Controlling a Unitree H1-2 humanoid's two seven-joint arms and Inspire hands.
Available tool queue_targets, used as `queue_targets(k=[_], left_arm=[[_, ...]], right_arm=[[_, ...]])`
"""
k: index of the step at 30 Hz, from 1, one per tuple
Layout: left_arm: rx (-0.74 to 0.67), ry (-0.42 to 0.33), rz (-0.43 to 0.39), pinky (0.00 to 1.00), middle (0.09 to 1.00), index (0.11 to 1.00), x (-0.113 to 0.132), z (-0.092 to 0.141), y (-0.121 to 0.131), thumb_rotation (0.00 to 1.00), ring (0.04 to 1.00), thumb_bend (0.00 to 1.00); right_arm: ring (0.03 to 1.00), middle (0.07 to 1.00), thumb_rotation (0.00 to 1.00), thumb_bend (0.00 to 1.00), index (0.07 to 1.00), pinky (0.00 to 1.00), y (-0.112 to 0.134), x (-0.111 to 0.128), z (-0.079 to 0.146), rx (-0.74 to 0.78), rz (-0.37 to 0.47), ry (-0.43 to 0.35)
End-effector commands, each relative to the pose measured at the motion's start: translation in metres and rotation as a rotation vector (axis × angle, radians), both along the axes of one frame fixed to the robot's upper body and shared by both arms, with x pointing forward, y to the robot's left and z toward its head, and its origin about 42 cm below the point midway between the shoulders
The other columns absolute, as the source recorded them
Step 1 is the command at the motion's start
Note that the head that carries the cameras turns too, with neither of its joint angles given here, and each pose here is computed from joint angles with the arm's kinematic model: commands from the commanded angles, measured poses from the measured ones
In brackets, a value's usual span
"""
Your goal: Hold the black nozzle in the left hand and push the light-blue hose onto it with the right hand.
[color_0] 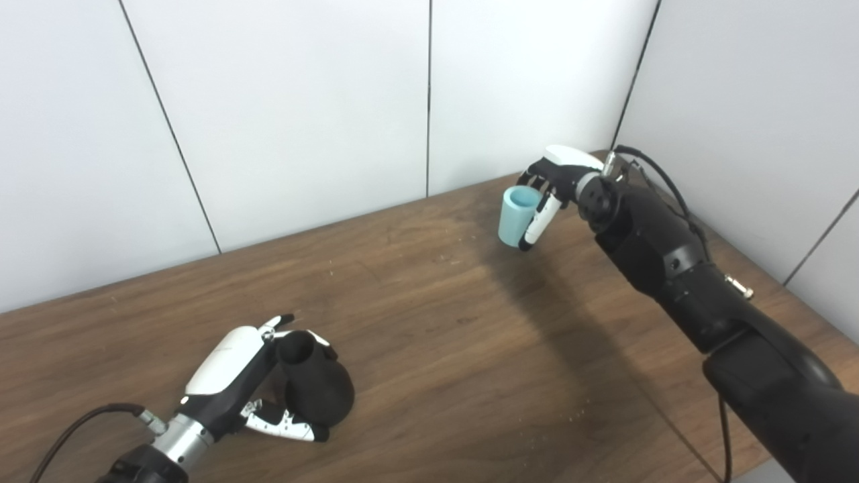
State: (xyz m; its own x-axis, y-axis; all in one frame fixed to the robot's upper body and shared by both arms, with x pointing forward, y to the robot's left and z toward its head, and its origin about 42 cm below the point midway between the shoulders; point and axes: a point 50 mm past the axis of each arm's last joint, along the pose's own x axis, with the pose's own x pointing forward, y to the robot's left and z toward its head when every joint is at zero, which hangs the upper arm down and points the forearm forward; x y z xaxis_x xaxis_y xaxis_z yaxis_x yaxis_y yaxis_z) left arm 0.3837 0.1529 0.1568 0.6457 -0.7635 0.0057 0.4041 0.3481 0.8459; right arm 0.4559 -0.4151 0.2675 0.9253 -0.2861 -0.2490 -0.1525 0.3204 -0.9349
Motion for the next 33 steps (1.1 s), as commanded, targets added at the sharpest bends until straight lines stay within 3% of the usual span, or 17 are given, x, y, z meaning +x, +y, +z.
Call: queue_targets(k=[1,11,19,33], left_arm=[[0.162,0.117,-0.035,0.96,0.482,0.485,-0.020,-0.039,0.015,0.00,0.578,0.53],[0.156,0.123,-0.035,0.96,0.484,0.484,-0.020,-0.037,0.016,0.00,0.581,0.53],[0.156,0.121,-0.036,0.96,0.486,0.483,-0.021,-0.039,0.015,0.00,0.581,0.53],[0.167,0.126,-0.044,0.95,0.479,0.486,-0.022,-0.040,0.013,0.00,0.581,0.53]], right_arm=[[0.673,0.733,0.14,0.90,0.770,0.55,-0.003,0.008,0.031,-0.030,0.004,-0.085],[0.671,0.718,0.12,0.89,0.755,0.56,0.002,0.010,0.032,-0.034,0.027,-0.091],[0.615,0.678,0.10,0.86,0.721,0.50,0.002,0.011,0.036,-0.060,0.047,-0.127],[0.629,0.680,0.10,0.86,0.763,0.51,0.012,0.015,0.042,-0.046,0.052,-0.161]])
